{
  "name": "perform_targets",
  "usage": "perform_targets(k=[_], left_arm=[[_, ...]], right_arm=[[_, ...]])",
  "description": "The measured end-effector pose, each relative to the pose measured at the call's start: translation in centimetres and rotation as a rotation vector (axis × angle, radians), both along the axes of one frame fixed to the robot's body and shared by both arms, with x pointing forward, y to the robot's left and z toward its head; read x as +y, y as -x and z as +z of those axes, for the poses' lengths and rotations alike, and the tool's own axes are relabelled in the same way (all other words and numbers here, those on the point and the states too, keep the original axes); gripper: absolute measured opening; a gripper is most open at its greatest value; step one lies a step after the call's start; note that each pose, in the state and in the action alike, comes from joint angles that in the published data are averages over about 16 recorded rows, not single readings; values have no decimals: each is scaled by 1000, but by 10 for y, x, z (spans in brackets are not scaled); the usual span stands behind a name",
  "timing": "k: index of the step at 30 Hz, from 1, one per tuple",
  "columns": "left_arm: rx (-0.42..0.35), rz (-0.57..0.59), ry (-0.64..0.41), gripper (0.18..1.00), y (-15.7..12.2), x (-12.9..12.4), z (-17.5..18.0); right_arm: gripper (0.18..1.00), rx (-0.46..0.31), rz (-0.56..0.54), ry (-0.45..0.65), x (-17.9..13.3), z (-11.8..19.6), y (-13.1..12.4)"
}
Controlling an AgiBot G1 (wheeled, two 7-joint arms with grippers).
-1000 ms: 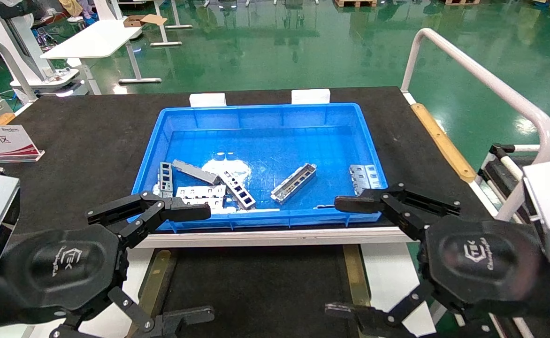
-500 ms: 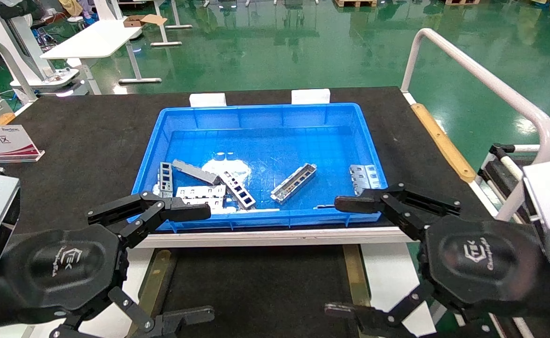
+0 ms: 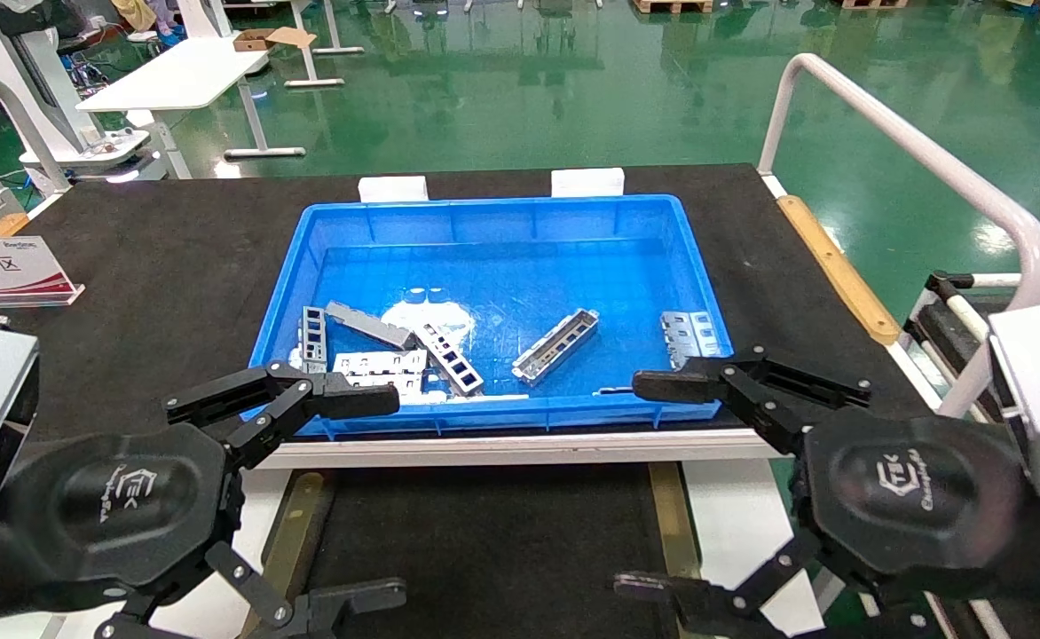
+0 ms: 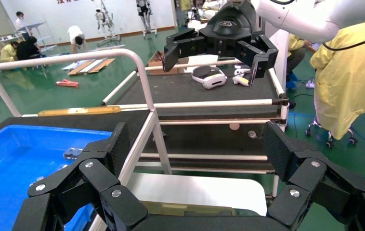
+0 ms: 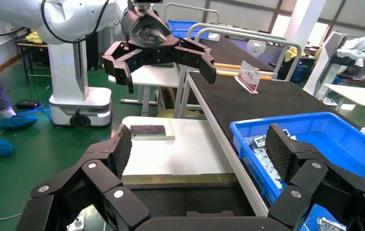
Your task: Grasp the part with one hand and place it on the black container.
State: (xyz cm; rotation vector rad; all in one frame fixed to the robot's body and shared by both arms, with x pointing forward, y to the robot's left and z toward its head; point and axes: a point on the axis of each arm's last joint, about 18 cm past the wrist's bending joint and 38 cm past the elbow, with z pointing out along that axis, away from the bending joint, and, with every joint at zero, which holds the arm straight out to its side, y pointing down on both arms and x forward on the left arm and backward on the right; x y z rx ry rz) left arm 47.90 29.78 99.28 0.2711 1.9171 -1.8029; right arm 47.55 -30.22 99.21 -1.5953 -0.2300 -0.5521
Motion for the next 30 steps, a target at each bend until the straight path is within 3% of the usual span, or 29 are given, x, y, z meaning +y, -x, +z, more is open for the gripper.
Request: perform_targets(k=[14,30], left_arm=[[3,64,23,1001,-35,-5,-1],[2,199,23,1001,-130,-27,0]], right_arm=[[1001,0,0,0,0,0,0],[1001,0,0,0,0,0,0]])
